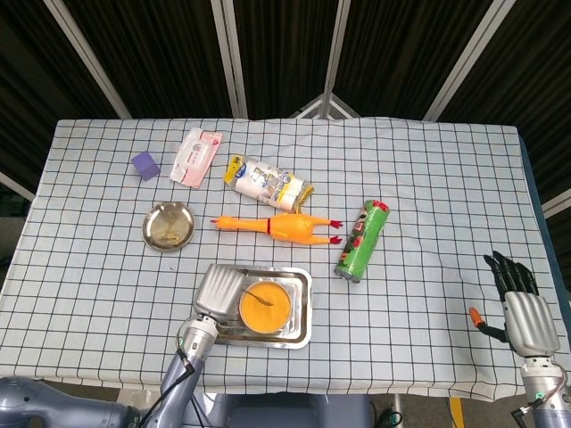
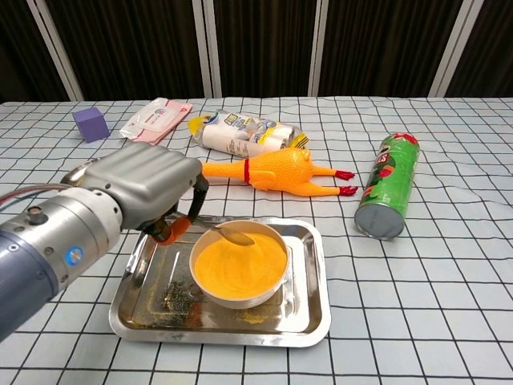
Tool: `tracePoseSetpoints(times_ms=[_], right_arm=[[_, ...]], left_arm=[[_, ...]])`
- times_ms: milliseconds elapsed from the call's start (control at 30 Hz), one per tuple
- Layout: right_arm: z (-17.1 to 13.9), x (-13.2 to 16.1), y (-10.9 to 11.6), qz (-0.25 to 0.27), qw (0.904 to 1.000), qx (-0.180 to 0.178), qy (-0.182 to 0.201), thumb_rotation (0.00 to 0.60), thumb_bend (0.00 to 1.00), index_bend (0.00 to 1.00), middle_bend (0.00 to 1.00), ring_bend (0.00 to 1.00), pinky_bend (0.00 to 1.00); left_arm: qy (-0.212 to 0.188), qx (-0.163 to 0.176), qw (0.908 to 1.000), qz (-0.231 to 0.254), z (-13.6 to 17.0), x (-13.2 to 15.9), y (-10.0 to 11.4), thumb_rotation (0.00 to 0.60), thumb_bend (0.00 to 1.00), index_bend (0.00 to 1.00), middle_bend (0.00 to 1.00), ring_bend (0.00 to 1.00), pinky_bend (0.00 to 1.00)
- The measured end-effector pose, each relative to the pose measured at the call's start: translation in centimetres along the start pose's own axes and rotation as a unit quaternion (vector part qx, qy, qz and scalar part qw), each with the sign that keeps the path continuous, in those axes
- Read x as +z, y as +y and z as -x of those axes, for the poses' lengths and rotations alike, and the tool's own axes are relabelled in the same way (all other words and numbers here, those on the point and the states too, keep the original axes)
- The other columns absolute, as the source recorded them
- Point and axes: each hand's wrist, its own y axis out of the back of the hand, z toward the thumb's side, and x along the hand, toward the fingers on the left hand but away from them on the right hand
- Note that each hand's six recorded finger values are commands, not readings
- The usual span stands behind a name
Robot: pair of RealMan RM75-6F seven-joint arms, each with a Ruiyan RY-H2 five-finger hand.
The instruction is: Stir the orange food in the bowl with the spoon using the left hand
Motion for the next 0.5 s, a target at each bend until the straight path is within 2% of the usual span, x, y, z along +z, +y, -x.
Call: tracePoseSetpoints(times_ms=[167, 367, 500], right_arm=[[0.01, 0.01, 0.02, 0.000, 1.0000, 0.000, 0.000, 0.600, 0.37, 0.00, 0.00, 0.00, 0.00], [-0.04, 0.02, -0.01, -0.001, 1.0000, 0.001, 0.000, 0.600, 0.37, 0.00, 0.00, 0.00, 0.00], [-0.08, -0.04, 0.04, -0.001, 1.0000, 0.000, -0.001, 0.600, 0.37, 0.00, 0.00, 0.00, 0.00]], left_arm=[[-0.002, 0.000, 1.0000, -0.001, 0.04, 0.74, -0.11, 0.600, 0.60, 0.49, 1.00, 0.95, 0.93], [-0.001, 0.003, 1.0000, 0.004, 0.16, 0.54, 0.12, 0.600, 0.39, 0.43, 0.99, 0.95, 0.93], [-0.002, 0.005, 0.9999, 0.013, 0.43, 0.28, 0.42, 0.600, 0.34, 0.40, 0.97, 0.94, 0.93]])
